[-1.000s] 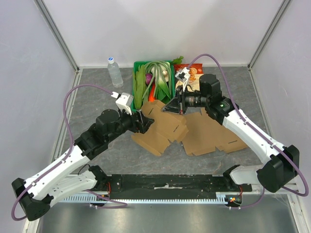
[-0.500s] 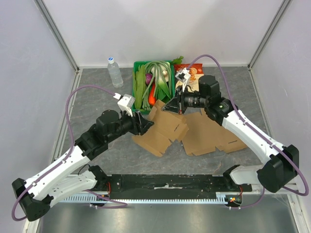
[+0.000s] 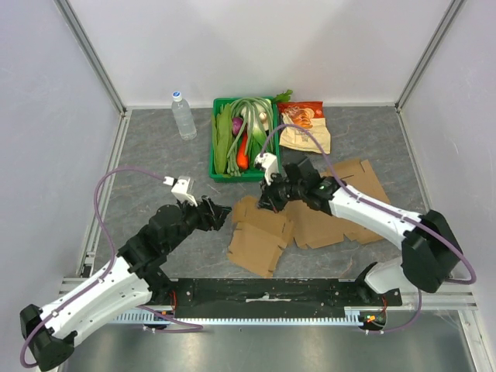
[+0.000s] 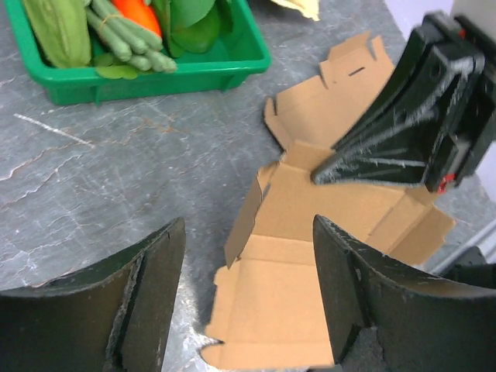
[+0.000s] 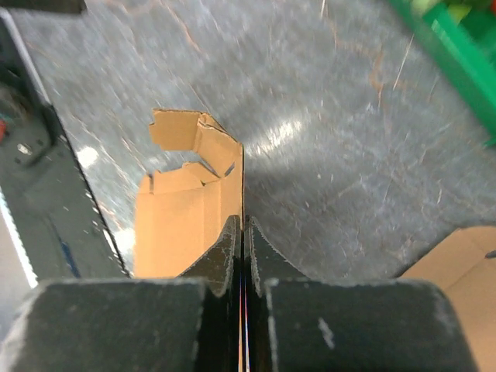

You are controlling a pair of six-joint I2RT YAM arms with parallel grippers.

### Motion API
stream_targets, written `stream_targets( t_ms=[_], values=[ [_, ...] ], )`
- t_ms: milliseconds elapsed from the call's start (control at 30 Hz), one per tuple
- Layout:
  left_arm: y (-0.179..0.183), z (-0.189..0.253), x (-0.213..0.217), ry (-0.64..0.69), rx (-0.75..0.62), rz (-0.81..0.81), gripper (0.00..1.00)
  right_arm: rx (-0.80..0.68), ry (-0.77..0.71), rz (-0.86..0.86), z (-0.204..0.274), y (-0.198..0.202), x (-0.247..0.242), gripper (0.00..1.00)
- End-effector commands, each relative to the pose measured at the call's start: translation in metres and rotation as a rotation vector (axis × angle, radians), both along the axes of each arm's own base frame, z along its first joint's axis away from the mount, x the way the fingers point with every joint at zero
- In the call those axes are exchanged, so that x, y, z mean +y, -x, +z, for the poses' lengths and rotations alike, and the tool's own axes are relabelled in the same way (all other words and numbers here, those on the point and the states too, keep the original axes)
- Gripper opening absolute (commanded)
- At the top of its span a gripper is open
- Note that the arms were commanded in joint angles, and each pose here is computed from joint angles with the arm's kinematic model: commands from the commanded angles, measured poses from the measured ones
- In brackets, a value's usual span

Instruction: Fold the paper box

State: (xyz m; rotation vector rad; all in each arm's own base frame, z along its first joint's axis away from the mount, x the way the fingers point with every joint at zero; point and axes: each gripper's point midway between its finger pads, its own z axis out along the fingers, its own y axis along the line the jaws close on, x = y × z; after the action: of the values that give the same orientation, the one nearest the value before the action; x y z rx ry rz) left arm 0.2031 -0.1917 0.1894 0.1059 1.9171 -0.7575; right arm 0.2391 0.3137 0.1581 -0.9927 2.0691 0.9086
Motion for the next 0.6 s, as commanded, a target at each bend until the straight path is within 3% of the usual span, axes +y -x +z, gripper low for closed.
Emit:
stream_targets(
  t_ms=[0,100,300,500,567],
  values=[
    [-0.021,-0.004,0.002,0.062,-0.084,0.092,0.73,-0.121,0.062,0.015,-0.026,-0.014,0.0,0.0],
    [-0.03,-0.003,-0.009,0.058,-0.122,0.073,0.73,-0.139,0.117,0.011,-0.039,-0.022,-0.002,0.0],
    [-0.039,-0.037,-0.036,-0.048,-0.047,-0.024,0.73,-0.165,0.117,0.057,-0.055,-0.028,0.006,0.0],
    [-0.054,-0.057,-0.036,-0.092,0.018,0.007,0.63,-0.225,0.064,0.088,-0.058,-0.033,0.017,0.0],
    [-0.058,-0.068,-0.023,-0.117,0.075,0.07,0.54,-0.251,0.043,0.085,-0.056,-0.034,0.019,0.0]
  ],
)
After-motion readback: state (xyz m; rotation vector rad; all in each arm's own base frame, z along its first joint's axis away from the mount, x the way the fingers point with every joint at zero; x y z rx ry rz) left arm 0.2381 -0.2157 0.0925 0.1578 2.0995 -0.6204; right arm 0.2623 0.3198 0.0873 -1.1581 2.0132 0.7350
